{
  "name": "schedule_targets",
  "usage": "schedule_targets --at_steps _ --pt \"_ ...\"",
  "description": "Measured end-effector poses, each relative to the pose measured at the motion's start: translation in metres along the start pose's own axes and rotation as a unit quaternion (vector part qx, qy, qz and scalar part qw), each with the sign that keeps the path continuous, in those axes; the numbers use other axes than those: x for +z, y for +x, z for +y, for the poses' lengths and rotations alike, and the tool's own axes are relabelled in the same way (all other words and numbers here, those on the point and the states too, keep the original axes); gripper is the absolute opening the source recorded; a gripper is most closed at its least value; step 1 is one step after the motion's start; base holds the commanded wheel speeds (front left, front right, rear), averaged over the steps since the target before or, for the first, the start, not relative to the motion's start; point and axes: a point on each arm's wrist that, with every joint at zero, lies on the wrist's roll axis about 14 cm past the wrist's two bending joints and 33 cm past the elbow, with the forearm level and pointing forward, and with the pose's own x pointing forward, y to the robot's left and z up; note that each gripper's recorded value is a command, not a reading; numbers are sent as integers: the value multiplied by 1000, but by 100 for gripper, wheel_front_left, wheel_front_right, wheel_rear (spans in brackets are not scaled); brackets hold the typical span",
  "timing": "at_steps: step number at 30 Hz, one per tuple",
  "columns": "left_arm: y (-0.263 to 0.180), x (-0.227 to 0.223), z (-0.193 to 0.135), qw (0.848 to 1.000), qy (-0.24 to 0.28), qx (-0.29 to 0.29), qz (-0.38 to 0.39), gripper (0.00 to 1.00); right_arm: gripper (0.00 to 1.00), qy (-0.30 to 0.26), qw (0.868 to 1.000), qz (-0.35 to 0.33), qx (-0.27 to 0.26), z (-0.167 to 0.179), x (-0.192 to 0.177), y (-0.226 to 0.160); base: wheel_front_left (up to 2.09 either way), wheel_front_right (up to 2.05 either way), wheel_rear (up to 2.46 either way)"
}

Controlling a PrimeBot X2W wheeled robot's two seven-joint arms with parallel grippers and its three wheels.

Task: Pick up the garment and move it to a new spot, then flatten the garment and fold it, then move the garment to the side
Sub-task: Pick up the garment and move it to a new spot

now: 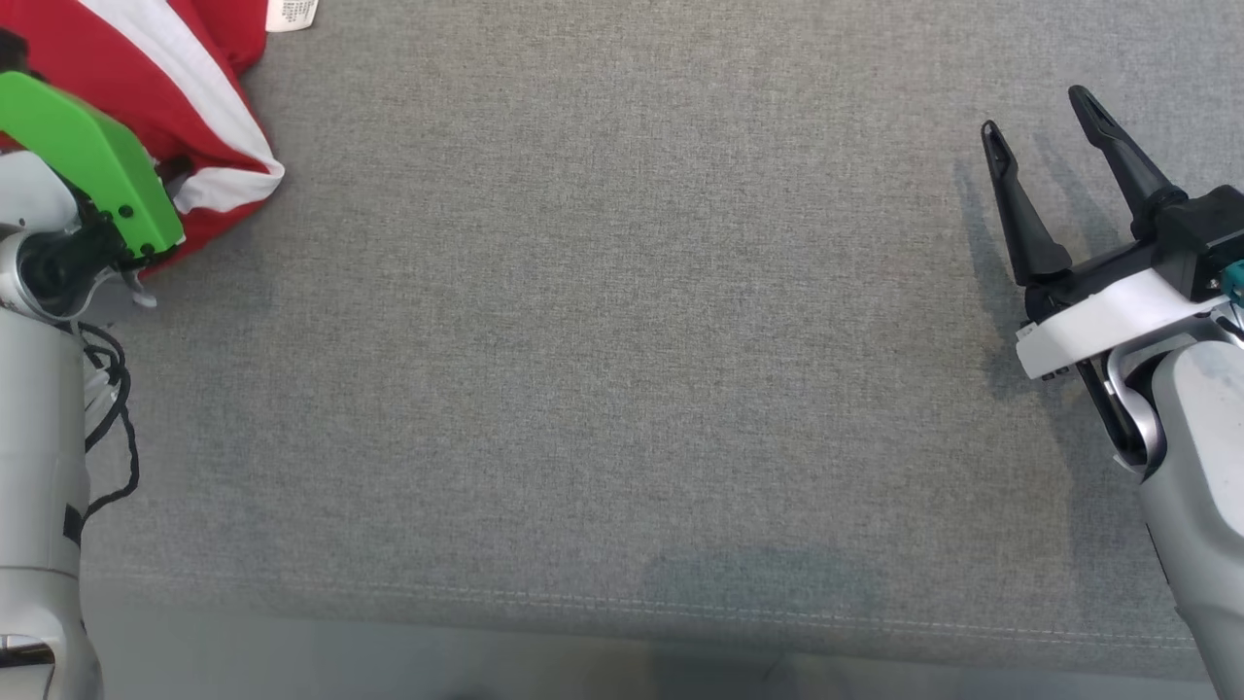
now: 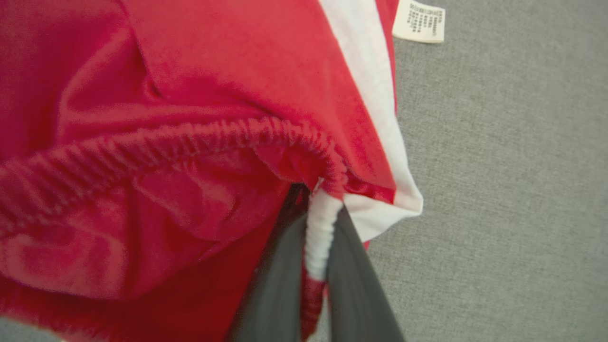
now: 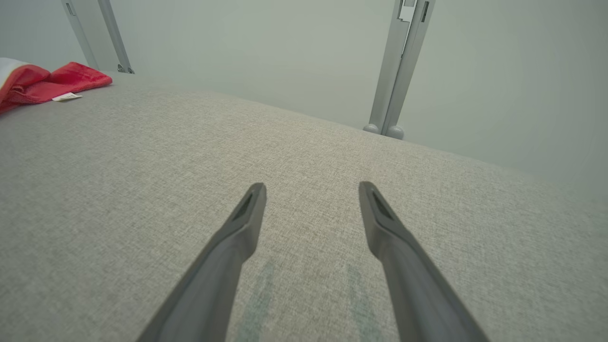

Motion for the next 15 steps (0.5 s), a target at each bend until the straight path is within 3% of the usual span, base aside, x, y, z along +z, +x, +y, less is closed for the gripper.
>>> schedule_targets --at_steps 15 --pt "-48 50 -60 993 42 -75 -83 0 100 8 1000 -23 8 18 29 -4 0 0 0"
